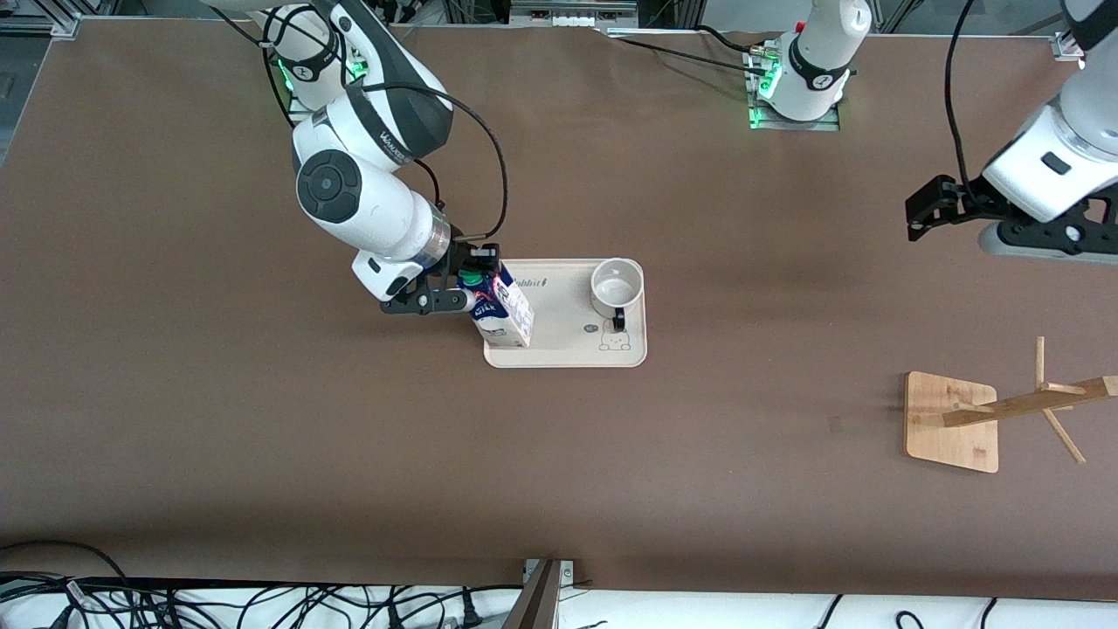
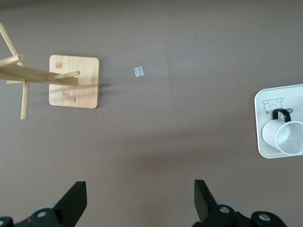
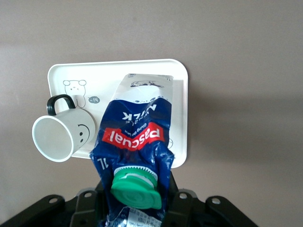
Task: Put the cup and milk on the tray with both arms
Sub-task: 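Lower the milk carton onto the tray beside the mug with the right gripper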
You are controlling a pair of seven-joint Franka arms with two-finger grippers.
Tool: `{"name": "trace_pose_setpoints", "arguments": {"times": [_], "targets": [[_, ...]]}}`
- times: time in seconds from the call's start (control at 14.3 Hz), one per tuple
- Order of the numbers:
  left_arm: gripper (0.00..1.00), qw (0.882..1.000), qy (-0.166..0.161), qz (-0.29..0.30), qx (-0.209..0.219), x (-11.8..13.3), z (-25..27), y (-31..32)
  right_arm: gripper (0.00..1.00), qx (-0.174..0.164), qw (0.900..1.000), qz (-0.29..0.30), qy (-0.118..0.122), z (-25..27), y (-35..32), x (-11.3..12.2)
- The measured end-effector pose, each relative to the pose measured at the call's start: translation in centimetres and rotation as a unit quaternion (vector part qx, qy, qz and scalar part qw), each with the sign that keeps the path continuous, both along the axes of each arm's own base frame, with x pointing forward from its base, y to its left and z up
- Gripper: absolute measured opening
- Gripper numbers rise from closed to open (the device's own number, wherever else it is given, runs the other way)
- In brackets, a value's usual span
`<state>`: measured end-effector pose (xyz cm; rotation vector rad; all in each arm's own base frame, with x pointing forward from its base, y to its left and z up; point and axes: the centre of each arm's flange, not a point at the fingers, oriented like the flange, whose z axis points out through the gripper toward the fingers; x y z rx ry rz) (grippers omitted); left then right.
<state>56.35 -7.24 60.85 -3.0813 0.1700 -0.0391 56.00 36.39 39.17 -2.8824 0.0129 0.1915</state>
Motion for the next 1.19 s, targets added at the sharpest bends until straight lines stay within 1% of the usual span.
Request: {"name": "trace_pose_setpoints", "arguments": {"times": [0.14, 0.28, 0.35, 0.49, 0.77, 1.19], "targets": [[1.00, 1.000, -0.003, -0.002, 0.000, -0.8, -0.4, -0.2, 0.47, -0.007, 1.000, 0.005, 0.006, -0.5, 2.1, -1.4], [1.00, 1.000, -0.002, 0.003, 0.000, -0.8, -0.6, 0.4, 0.47, -0.021, 1.000, 0.017, 0.009, -1.5, 4.3, -2.9], [1.00, 1.000, -0.001, 0.006, 0.000, -0.8, -0.7, 0.7, 0.47, -0.025, 0.999, 0.023, 0.010, -2.0, 4.7, -3.2], [1.00, 1.000, -0.002, 0.007, 0.000, -0.7, -0.7, 0.9, 0.47, -0.030, 0.999, 0.036, 0.007, -2.6, 4.2, -2.8], [1.00, 1.000, -0.003, 0.007, 0.000, -0.7, -0.7, 0.9, 0.47, -0.035, 0.998, 0.052, 0.003, -3.5, 1.8, -1.1], [1.00, 1.000, -0.003, 0.007, 0.000, -0.7, -0.7, 0.9, 0.47, -0.038, 0.997, 0.065, 0.011, -4.6, 2.4, -1.7]]}}
